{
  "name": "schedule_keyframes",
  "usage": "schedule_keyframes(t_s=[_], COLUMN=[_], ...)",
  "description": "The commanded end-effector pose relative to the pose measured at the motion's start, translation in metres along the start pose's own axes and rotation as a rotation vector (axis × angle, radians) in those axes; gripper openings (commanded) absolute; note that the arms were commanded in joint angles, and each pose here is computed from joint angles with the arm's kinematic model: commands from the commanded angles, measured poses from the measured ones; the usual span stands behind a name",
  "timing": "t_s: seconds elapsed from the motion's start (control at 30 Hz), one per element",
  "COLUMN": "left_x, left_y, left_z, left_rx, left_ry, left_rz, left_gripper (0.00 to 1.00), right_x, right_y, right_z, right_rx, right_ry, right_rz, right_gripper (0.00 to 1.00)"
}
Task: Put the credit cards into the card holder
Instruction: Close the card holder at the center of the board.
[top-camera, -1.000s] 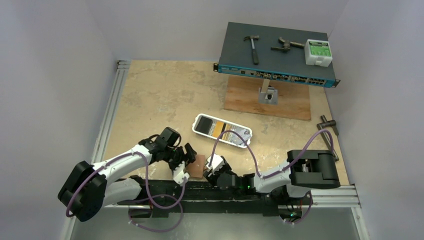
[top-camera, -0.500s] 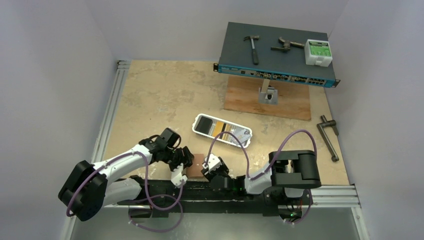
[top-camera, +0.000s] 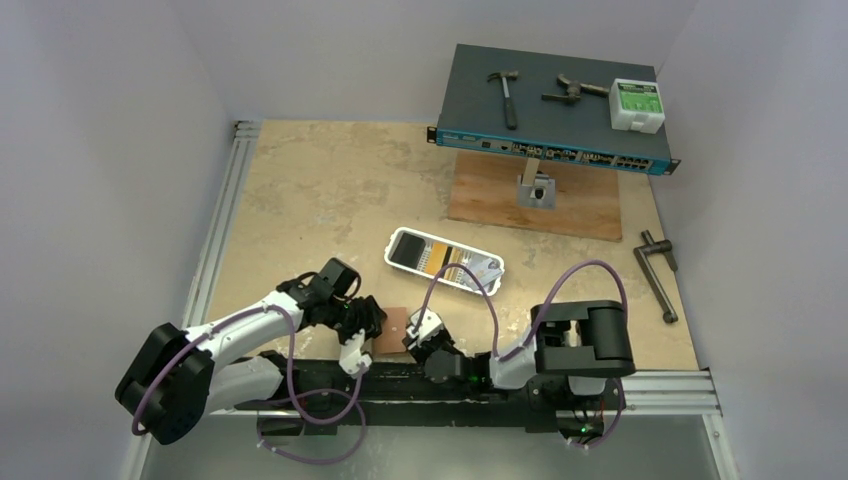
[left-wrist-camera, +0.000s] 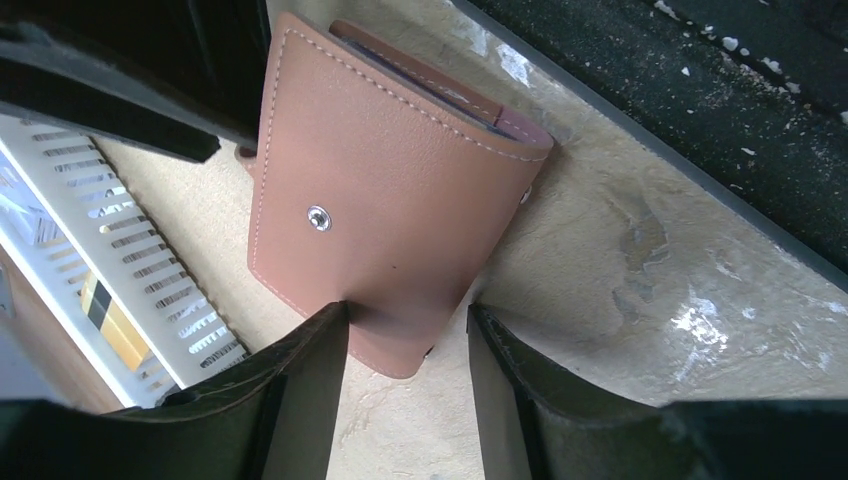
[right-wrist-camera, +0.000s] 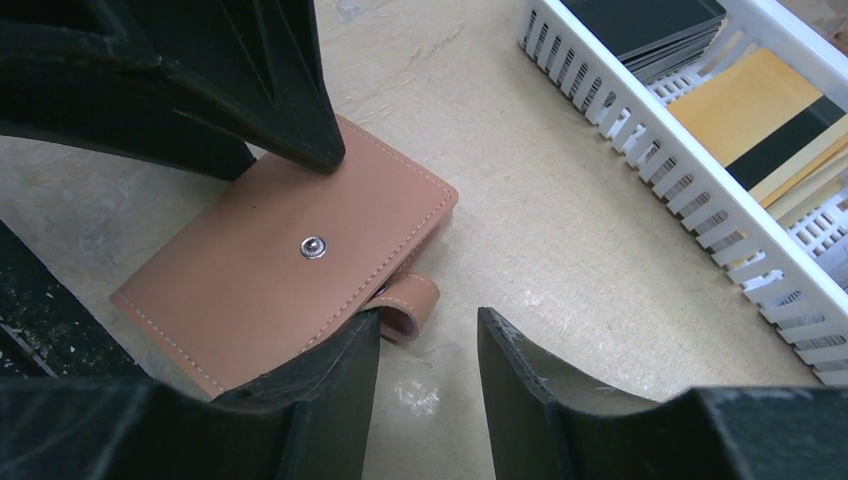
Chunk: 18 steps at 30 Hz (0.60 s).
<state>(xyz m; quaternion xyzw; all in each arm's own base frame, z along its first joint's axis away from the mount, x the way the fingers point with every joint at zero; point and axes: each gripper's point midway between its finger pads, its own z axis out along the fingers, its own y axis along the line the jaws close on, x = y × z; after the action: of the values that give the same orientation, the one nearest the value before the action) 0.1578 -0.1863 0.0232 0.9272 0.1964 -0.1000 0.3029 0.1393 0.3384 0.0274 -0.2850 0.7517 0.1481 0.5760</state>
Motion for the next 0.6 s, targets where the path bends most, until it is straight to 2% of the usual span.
schedule_keyframes(t_s=[0.0, 0.13, 0.33, 0.57], left_x=[-0.011, -0.013, -0.02, -0.021], left_y=[-0.032, -0.034, -0.045, -0.042], left_z=[0.008, 0.007, 0.007, 0.004], left_rx=[0.098, 0.108, 0.154, 0.155], left_ry=[-0.049, -0.055, -0.083, -0.088], left_rz=[0.0, 0.013, 0.046, 0.059], left_gripper=[0.46, 0.42, 0.4, 0.39], right_x=[-0.025, -0.023, -0.041, -0.052], right_y=[0.009, 0.009, -0.008, -0.017], right_z=[0.006, 0.012, 0.009, 0.008], right_rx=[0.018, 0.048, 0.136, 0.189], right_ry=[-0.104, -0.117, -0.186, -0.215], right_rz=[0.086, 0.075, 0.141, 0.18], right_gripper=[0.37, 0.25, 0.0, 0.0])
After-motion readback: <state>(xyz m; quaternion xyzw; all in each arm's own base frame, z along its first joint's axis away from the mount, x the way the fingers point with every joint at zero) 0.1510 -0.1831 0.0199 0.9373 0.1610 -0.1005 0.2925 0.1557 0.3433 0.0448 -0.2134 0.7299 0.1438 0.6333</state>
